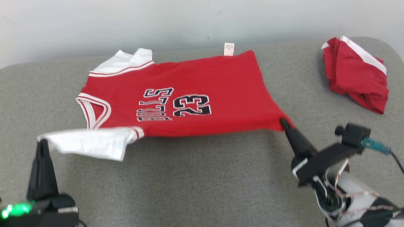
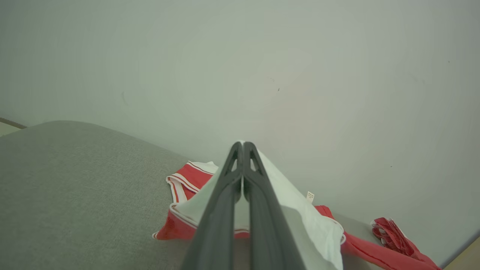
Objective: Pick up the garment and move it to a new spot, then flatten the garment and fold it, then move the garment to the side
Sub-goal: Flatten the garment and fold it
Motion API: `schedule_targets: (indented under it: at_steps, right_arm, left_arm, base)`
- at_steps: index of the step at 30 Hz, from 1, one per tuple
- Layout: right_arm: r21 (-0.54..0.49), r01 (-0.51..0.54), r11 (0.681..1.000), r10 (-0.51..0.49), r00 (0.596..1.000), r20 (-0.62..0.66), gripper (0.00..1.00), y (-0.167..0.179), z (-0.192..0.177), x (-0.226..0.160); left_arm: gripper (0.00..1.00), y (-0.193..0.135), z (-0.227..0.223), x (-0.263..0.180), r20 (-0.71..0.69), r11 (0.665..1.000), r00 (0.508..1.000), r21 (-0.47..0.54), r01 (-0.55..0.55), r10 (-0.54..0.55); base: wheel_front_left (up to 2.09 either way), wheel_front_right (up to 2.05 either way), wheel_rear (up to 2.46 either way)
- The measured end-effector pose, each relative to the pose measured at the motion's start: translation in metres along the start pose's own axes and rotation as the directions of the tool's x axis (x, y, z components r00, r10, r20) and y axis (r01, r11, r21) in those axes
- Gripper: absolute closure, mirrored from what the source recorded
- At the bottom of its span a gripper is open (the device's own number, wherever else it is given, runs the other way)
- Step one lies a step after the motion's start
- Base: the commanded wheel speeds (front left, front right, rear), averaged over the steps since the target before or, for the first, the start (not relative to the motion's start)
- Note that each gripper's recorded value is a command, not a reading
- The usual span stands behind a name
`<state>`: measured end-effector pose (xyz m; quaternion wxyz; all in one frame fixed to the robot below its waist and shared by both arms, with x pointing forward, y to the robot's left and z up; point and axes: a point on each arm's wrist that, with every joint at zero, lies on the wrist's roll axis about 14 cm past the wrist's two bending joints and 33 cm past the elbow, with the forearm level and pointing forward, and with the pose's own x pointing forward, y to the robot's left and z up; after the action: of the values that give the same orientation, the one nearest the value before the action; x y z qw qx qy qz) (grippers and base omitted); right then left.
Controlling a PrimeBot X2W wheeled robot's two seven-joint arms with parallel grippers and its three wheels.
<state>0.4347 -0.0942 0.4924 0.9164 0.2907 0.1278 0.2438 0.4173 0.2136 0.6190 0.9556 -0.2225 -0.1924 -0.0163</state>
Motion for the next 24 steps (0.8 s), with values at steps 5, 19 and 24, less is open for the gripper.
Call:
schedule_targets:
  at_steps: [5,19,24]
  right_arm:
    - [0.025,0.018,1.0,-0.016,0.997,-0.073,1.0,-0.002,-0.027,-0.026]
    - [0.03,0.114,0.993,-0.105,0.972,-0.21,1.0,-0.02,-0.063,-0.093]
    - [0.038,0.145,0.989,-0.129,0.952,-0.278,1.0,-0.027,-0.08,-0.107]
  left_arm:
    - [1.0,0.019,-0.016,-0.037,-0.046,0.992,0.992,-0.052,-0.117,0.114]
    - [1.0,0.041,-0.041,-0.128,-0.176,0.954,0.948,-0.092,-0.284,0.265]
    - [1.0,0.037,-0.055,-0.145,-0.236,0.939,0.93,-0.129,-0.318,0.282]
  base:
    - [0.0,0.0,0.0]
    - [0.0,0.0,0.0]
    - [0.0,0.0,0.0]
